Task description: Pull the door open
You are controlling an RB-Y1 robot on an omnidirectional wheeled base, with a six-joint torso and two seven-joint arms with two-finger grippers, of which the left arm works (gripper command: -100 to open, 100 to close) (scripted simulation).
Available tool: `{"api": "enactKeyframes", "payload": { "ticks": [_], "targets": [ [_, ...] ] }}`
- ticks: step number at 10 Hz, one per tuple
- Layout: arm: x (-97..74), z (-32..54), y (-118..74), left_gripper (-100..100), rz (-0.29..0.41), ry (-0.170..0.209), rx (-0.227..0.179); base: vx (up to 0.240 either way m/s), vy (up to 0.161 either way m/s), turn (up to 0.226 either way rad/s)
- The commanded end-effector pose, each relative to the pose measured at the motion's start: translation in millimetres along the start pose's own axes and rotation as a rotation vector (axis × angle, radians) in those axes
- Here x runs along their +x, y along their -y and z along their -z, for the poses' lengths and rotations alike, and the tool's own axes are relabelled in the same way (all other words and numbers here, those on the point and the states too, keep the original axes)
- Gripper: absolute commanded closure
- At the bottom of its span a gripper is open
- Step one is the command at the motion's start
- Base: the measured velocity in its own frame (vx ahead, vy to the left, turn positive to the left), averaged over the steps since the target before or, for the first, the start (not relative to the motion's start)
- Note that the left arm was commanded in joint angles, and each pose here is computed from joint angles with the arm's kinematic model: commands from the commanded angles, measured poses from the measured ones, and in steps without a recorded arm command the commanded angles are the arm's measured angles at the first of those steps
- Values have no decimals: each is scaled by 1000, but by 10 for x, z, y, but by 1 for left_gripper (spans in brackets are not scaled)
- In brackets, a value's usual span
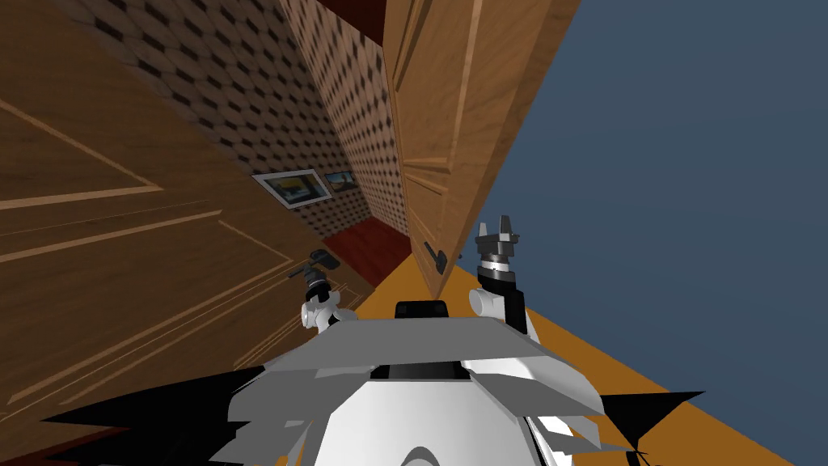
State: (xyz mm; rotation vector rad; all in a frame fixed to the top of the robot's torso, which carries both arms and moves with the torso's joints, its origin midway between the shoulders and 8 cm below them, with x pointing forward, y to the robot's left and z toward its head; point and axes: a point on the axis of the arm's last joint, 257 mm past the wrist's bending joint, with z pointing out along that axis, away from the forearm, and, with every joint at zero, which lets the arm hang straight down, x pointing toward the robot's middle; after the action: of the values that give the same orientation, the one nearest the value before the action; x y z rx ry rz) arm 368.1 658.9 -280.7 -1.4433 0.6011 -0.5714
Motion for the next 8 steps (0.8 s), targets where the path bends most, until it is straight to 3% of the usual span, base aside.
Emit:
{"api": "enactKeyframes", "payload": {
  "ticks": [1,2,5,7,8],
  "targets": [
    [-332,37,-33,-100,-3,52,-2,74,107,-352],
    [-544,60,-67,-100,0,88,-6,76,139,-391],
    [-844,116,-127,-100,7,141,-12,22,105,-200],
    [-840,110,-125,-100,9,141,-13,-18,89,-67],
    [-840,110,-125,100,9,141,-13,-4,-3,15]
  ]
}}
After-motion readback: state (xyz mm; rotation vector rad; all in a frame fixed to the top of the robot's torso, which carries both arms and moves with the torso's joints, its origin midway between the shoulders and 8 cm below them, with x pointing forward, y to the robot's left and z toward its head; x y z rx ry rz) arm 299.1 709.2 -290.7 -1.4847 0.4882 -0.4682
